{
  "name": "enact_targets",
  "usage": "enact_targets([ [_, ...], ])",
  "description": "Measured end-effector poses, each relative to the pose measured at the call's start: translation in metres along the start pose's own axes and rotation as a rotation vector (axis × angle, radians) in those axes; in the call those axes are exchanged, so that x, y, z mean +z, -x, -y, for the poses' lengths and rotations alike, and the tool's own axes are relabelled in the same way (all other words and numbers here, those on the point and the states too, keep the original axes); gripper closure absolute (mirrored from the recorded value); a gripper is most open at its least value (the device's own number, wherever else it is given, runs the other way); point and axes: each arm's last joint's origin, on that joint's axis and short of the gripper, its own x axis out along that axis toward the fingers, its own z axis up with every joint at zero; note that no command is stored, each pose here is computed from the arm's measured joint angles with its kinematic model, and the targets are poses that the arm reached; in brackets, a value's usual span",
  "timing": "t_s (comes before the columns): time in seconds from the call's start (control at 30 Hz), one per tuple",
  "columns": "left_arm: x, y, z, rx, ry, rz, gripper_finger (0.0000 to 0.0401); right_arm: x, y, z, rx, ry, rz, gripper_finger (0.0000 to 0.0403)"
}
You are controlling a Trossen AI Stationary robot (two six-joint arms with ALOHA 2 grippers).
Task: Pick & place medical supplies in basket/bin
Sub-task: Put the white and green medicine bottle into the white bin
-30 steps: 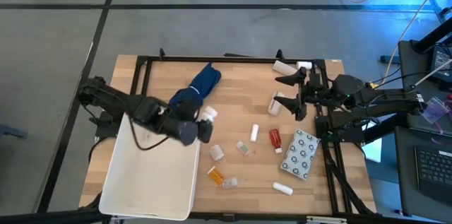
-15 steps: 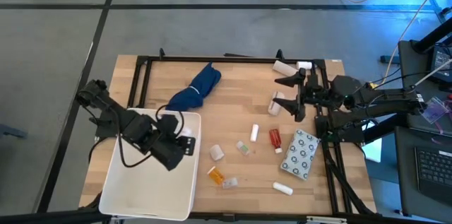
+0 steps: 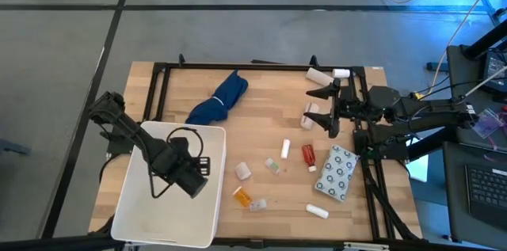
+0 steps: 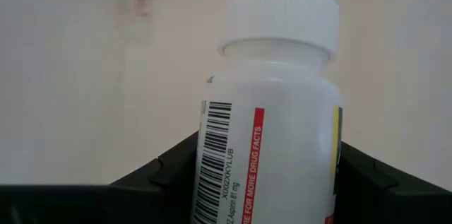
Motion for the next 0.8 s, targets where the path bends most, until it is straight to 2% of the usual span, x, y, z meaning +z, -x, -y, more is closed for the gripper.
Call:
enact_targets([
  [0.33, 0.006, -0.06, -0.015, 0.162, 0.018, 0.167, 0.018, -0.005, -0.008, -0.001, -0.005, -0.003, -0.029, 0.0042],
  [0.57, 0.008, -0.102, -0.023, 0.192, -0.021, 0.186, 0.018, -0.01, -0.016, -0.002, -0.011, -0.037, -0.062, 0.0042],
  [0.8, 0.014, -0.14, -0.037, 0.224, -0.002, 0.205, 0.018, -0.013, -0.02, -0.003, -0.014, -0.041, -0.079, 0.0042],
])
